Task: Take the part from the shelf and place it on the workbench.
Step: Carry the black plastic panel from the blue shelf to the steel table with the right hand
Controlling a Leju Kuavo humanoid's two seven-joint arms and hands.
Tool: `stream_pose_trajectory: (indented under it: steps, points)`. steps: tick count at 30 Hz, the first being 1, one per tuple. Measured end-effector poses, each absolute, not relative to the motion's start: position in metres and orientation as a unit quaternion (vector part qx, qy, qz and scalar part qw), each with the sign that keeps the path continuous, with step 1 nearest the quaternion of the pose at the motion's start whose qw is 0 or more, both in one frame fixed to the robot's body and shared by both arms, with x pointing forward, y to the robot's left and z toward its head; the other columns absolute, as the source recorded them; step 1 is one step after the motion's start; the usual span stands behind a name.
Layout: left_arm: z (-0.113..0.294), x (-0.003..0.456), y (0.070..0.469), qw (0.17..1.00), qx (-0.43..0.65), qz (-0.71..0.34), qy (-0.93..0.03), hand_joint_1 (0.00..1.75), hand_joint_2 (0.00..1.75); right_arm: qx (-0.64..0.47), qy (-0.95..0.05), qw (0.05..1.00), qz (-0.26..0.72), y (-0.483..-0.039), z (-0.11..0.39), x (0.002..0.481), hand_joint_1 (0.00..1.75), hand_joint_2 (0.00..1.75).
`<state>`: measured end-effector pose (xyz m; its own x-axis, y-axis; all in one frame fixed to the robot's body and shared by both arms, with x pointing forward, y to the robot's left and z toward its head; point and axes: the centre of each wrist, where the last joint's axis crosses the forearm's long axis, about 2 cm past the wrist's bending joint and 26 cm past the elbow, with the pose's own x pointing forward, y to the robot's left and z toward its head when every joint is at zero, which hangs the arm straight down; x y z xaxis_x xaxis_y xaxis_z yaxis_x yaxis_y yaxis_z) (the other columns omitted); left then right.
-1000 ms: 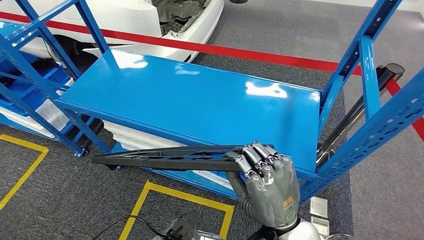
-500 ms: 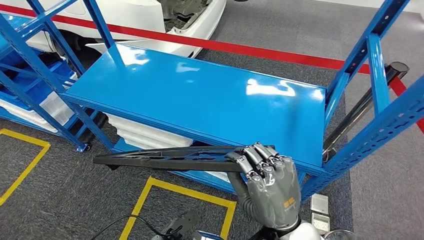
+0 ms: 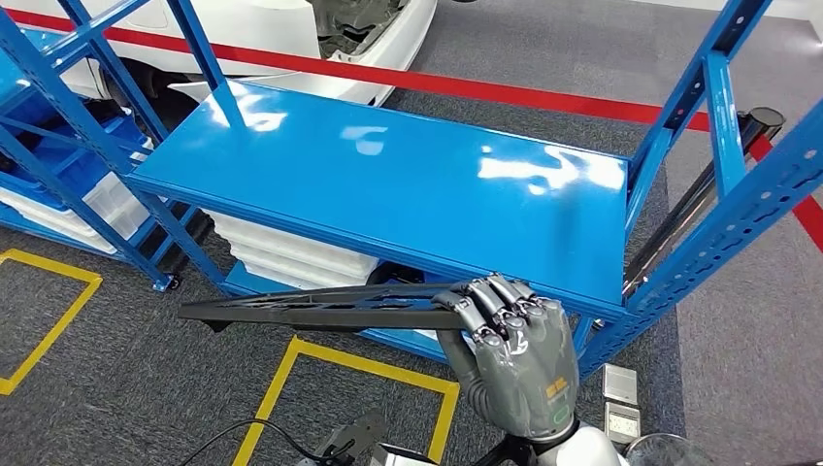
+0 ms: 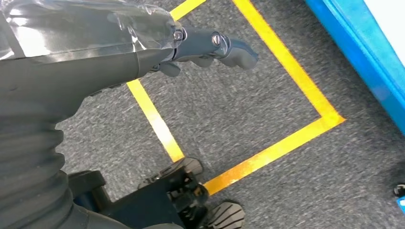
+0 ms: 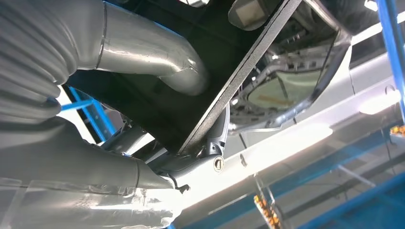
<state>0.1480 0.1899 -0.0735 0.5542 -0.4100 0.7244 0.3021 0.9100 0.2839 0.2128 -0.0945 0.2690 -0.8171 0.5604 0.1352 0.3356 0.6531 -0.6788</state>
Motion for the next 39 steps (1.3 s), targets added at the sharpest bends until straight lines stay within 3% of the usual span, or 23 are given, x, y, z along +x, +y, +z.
stream_pose_trajectory:
  steps: [39]
  points:
    - [-0.0737, 0.1471, 0.1891, 0.881, 0.061, -0.202, -0.424, 0.0, 1.75, -0.228, -0.907, 0.193, 0.298, -0.0954, 0.2686, 0.2148, 1.75, 1.75]
